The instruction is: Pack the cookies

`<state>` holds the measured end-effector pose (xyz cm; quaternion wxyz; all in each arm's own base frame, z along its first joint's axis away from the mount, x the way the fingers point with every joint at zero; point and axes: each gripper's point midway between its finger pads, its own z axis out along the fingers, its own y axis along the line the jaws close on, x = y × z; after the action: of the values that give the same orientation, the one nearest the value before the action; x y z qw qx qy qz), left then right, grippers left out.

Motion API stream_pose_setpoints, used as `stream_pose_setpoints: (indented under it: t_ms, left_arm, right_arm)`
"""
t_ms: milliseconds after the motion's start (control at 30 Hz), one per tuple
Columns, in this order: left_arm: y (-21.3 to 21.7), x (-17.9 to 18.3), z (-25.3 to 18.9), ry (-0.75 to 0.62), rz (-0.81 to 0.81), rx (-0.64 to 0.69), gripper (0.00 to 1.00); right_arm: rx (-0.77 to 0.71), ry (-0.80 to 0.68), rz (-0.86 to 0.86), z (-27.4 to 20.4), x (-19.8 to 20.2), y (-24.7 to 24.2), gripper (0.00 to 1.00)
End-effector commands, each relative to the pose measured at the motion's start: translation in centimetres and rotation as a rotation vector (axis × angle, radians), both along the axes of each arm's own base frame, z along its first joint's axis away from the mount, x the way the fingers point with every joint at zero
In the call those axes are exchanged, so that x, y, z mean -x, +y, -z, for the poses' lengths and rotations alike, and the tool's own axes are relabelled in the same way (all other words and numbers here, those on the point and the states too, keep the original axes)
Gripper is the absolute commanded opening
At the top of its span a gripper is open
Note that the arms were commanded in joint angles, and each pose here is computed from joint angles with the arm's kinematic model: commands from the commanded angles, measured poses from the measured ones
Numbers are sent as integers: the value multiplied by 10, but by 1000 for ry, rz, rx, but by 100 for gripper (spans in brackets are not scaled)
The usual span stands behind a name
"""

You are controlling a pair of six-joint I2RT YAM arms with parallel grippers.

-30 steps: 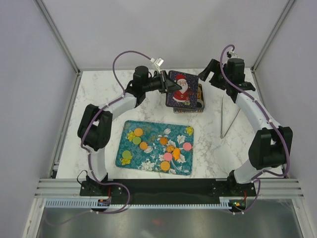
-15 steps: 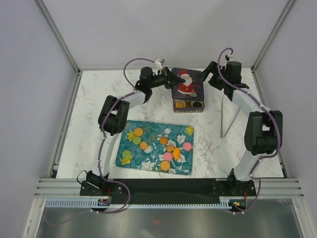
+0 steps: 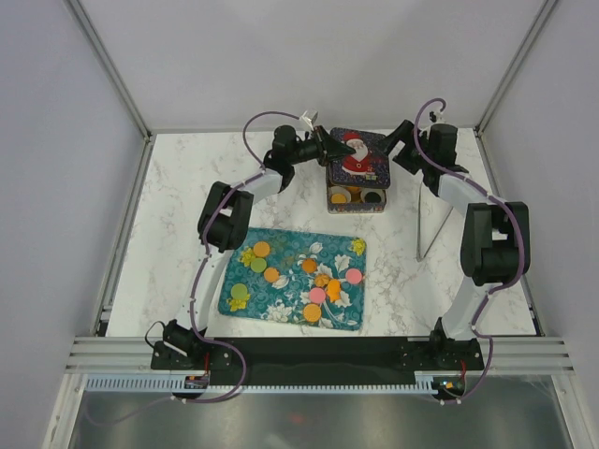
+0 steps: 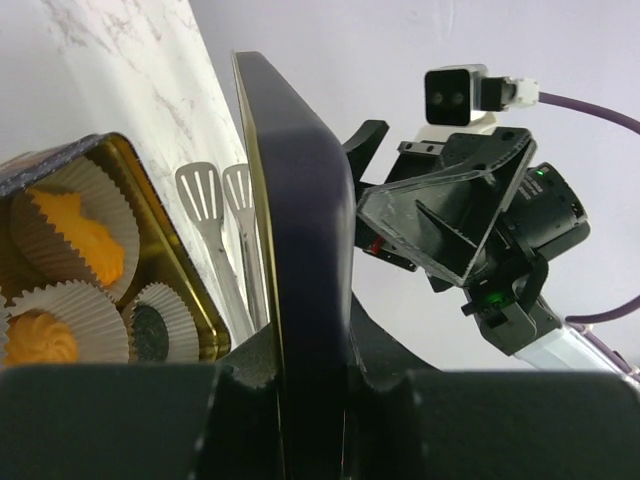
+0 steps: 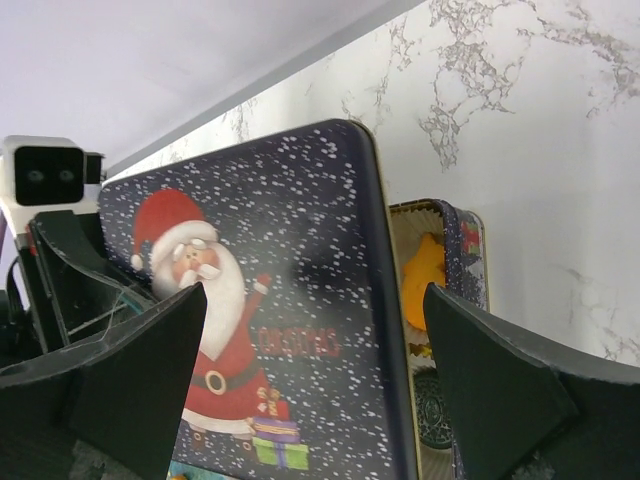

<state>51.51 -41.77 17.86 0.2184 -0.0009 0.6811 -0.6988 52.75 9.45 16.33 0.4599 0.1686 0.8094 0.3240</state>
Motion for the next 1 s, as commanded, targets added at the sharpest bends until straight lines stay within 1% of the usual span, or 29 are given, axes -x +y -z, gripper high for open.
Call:
stream_pose_setpoints:
  t_ms: [0, 233, 667, 967]
  left_arm:
    - [-10, 3, -10, -12, 24, 14, 9]
    - [-13, 6, 12, 33, 35, -9, 10]
    - [-13, 6, 25, 64, 29, -18, 10]
    - [-13, 6, 40, 101, 21, -27, 12]
  right_arm:
    - [-19, -30, -8, 3, -5, 2, 98]
    - [-26, -1, -15, 20, -3, 4, 98]
    - [-21, 62, -13, 52, 3, 3, 98]
    - [-37, 73, -26, 58, 7, 7, 98]
